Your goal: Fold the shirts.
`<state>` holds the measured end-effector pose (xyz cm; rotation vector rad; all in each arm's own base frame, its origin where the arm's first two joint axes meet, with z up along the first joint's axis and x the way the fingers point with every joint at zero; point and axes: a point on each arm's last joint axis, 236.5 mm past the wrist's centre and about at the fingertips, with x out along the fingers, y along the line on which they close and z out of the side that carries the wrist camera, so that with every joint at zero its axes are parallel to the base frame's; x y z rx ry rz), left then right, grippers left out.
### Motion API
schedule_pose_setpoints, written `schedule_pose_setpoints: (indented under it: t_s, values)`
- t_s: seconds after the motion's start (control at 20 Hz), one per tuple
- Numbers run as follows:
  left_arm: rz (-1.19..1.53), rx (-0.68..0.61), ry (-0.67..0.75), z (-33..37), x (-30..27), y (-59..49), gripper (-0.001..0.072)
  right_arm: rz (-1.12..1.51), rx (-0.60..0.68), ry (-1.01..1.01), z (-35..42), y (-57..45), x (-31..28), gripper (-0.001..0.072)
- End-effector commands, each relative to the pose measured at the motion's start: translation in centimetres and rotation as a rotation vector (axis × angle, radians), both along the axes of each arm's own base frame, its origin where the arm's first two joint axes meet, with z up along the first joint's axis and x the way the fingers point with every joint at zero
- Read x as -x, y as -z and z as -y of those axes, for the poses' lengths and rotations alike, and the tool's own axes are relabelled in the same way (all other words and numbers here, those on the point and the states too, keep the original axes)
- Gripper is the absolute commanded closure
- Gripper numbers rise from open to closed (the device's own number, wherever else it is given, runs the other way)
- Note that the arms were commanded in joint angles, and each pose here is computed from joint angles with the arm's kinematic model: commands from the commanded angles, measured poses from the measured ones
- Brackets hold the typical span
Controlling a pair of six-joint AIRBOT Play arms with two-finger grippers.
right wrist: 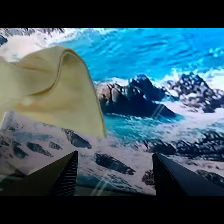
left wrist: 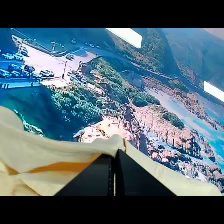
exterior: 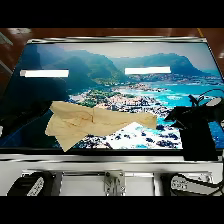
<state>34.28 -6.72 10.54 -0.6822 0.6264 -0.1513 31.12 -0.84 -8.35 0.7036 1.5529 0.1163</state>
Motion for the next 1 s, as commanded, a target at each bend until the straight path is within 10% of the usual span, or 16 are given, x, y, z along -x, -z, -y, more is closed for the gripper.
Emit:
schedule_pose_setpoints:
  t_s: [0.0,0.45,0.6,0.95]
  values:
    - [0.003,0.015,-0.002,0.2,0.0,-0.2,0.0672,-0.041,-0.100,0.020,-2.7,2.1,0.6,0.0114]
    - [0.004,0.018,-0.002,0.2,0.0,-0.2,0.0672,-0.072,-0.105,-0.008,-7.3,5.2,-0.6,0.0142]
    - [0.007,0.016,-0.002,0.1,-0.1,-0.3,0.0672,-0.049,-0.124,-0.020,-8.4,4.8,-1.2,0.0651]
    - [0.437,-0.263,0.107,0.2,-0.9,-18.3,0.0673,0.410,-0.141,-0.287,-9.1,-14.6,-5.9,0.0655]
